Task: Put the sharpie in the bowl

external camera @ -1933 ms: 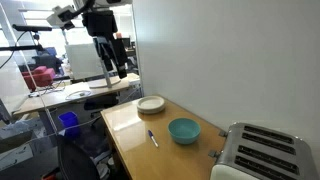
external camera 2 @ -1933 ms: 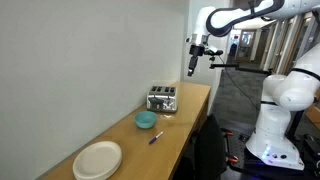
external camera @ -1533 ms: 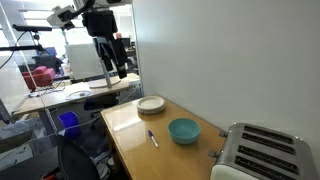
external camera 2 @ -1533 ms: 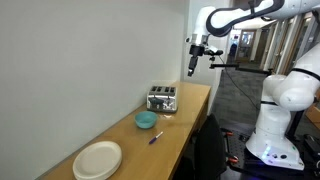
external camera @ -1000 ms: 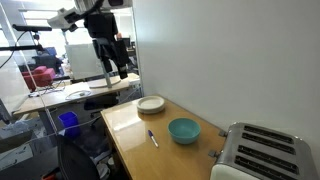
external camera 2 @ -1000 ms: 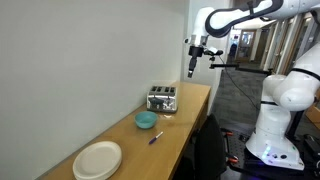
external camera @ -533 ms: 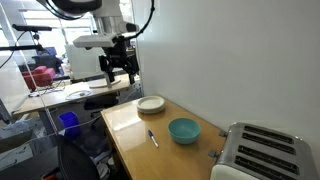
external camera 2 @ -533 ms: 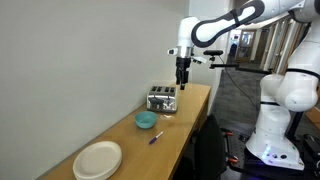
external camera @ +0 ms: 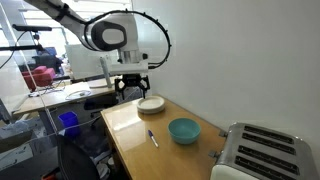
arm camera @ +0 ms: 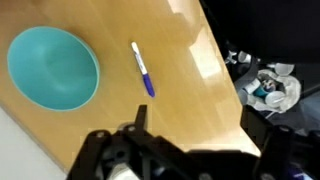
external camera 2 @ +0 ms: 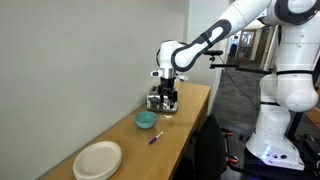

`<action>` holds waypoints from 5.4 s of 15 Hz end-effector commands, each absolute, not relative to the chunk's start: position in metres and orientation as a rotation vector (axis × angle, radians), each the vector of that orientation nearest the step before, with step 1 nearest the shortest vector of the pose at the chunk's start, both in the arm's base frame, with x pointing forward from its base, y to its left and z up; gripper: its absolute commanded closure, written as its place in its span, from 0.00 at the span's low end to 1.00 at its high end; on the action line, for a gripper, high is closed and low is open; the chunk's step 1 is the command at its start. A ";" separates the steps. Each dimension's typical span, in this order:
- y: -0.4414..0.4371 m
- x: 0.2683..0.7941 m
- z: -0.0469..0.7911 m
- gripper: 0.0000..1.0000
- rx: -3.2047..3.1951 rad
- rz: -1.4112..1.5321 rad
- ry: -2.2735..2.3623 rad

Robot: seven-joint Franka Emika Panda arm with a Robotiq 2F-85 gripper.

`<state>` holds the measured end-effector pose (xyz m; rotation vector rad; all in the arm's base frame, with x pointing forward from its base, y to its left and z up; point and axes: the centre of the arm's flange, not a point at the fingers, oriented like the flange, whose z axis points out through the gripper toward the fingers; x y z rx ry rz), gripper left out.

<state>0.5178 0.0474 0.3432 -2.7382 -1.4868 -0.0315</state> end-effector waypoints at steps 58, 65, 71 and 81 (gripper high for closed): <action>0.089 0.608 0.108 0.95 -2.578 0.201 -1.743; 0.102 0.617 0.146 0.95 -2.628 0.461 -2.001; 0.090 0.650 0.175 0.95 -2.634 0.643 -2.140; 0.067 0.727 0.146 0.95 -2.713 0.880 -2.211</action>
